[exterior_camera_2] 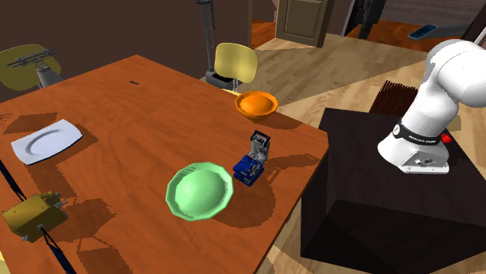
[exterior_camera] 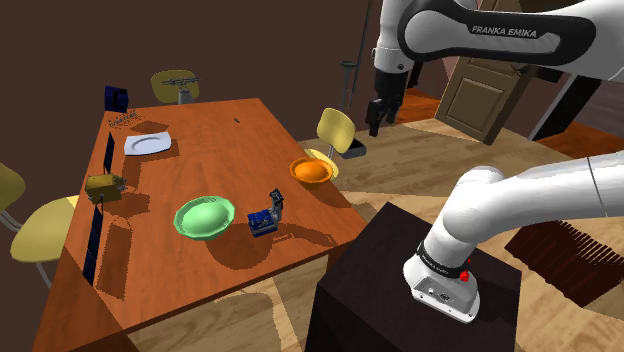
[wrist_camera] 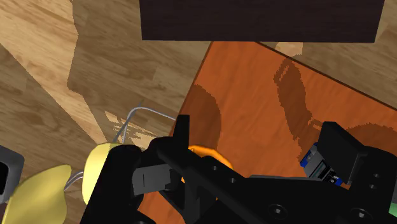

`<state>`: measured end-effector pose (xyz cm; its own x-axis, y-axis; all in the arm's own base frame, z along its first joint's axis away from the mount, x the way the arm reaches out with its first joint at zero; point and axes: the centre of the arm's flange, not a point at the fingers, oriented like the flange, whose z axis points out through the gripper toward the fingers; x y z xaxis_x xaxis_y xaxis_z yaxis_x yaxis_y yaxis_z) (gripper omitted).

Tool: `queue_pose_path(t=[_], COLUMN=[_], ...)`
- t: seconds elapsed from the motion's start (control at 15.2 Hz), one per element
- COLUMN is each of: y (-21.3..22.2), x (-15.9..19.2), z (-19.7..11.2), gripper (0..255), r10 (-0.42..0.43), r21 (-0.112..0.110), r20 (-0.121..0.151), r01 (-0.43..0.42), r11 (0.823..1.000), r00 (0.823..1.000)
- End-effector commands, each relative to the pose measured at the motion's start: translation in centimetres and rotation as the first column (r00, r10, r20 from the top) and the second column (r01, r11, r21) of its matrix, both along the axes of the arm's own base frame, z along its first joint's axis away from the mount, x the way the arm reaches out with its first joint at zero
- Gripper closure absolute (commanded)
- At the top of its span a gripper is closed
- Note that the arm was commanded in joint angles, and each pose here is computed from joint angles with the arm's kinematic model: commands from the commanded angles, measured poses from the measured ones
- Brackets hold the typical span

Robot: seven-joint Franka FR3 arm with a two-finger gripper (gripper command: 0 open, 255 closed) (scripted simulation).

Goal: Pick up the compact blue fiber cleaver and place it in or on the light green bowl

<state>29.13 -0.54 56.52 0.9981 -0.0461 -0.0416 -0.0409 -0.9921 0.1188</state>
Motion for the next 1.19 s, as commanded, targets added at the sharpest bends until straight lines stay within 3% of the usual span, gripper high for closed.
queue_pose_path(t=[0.0,1.12], y=[0.0,8.7], x=[0.0,11.9], z=[0.0,-15.7], gripper=[0,0], r10=[0.000,-0.103], r21=[0.000,0.127], r20=[0.000,-0.010], r01=[0.000,0.103], r11=[1.000,0.987], r00=[1.000,0.995])
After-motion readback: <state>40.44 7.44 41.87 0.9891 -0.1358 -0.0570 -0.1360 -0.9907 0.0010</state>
